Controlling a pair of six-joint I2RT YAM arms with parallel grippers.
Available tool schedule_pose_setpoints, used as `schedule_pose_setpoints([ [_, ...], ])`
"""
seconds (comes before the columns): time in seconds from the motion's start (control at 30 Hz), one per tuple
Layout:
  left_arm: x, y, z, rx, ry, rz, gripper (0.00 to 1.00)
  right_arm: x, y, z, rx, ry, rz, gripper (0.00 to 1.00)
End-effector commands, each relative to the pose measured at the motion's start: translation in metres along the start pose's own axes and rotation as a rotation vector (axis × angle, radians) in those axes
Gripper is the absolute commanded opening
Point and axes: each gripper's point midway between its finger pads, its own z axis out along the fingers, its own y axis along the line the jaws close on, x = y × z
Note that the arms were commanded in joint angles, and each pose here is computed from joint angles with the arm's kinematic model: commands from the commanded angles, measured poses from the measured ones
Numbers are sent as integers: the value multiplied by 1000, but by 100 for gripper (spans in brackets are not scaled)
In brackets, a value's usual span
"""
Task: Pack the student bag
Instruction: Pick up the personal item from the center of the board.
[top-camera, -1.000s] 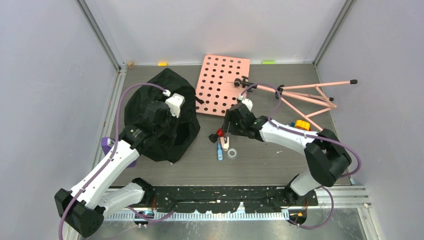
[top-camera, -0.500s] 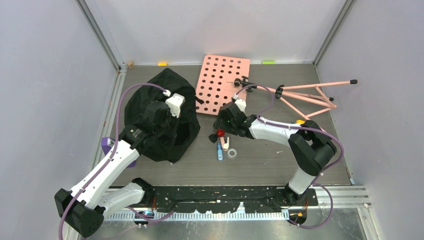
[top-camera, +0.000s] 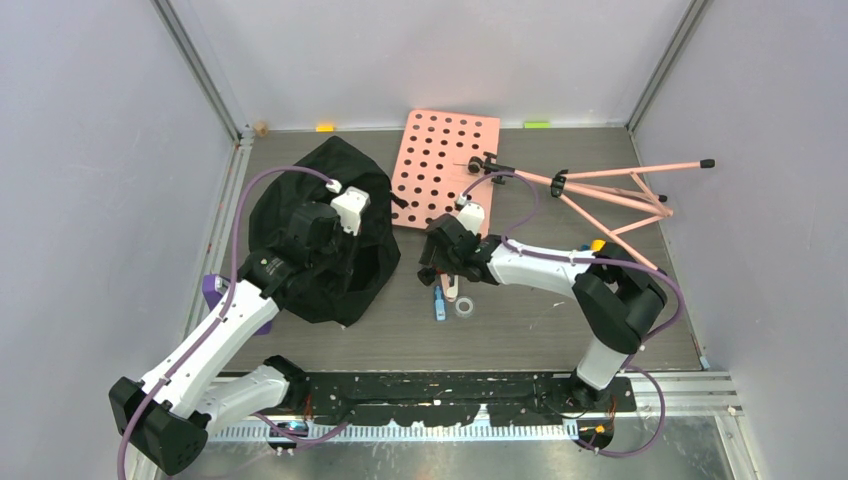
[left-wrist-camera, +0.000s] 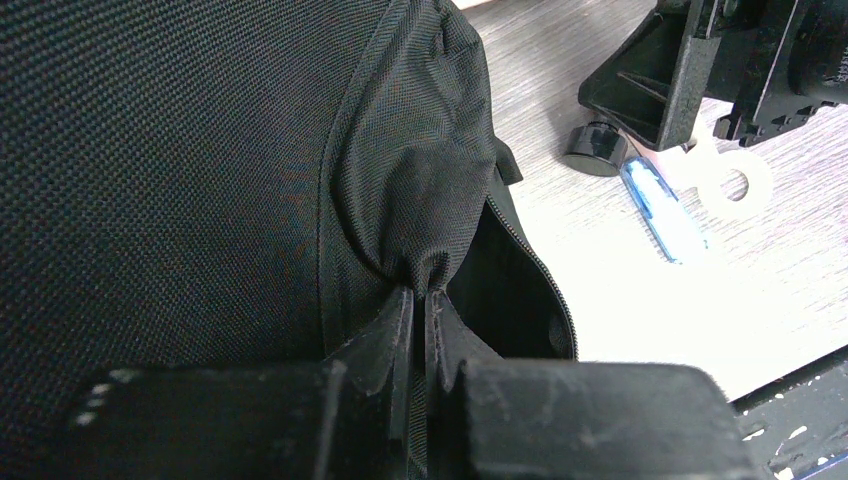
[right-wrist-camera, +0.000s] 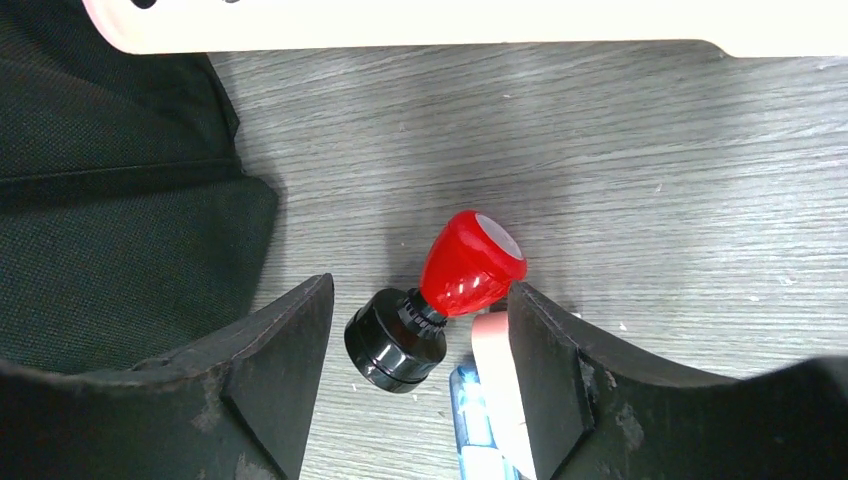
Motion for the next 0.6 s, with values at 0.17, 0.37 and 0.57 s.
schedule_pose_setpoints([
  [0.17,-10,-1,-5,10,-47,-1,0,-7,13,10,10,-20,44,68],
  [0.37,-9,-1,-5,9,-47,-1,0,-5,21,18,-6,-22,55,61],
  [0.57,-10,-1,-6,8,-50,0,0,-2,24,33,12,-9,8,59],
])
